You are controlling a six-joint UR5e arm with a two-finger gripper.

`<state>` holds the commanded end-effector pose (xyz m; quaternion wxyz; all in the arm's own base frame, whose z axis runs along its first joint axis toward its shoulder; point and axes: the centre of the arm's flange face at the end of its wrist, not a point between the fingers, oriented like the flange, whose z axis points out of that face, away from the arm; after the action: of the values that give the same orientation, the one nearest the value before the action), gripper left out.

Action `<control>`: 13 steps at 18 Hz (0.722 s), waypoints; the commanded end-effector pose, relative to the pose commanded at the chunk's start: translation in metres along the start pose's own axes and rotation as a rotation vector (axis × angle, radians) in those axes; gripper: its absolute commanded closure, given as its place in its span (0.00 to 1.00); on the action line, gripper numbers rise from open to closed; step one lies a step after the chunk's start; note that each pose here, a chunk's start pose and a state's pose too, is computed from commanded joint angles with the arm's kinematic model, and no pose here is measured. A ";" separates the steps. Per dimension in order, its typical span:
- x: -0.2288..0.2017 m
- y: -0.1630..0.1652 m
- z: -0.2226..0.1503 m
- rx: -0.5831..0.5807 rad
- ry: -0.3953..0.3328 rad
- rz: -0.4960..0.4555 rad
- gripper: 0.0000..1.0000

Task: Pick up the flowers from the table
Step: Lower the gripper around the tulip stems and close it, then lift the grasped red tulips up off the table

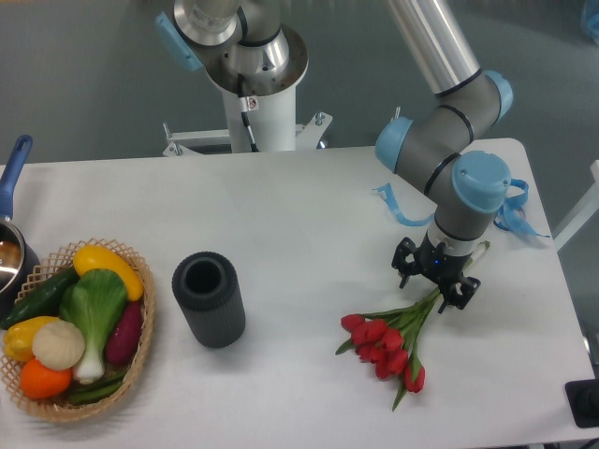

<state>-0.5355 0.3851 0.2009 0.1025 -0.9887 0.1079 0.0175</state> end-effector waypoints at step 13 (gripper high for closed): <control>-0.004 -0.003 -0.015 0.010 -0.027 -0.028 0.97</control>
<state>-0.5390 0.3859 0.2162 0.1091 -0.9893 0.0925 0.0291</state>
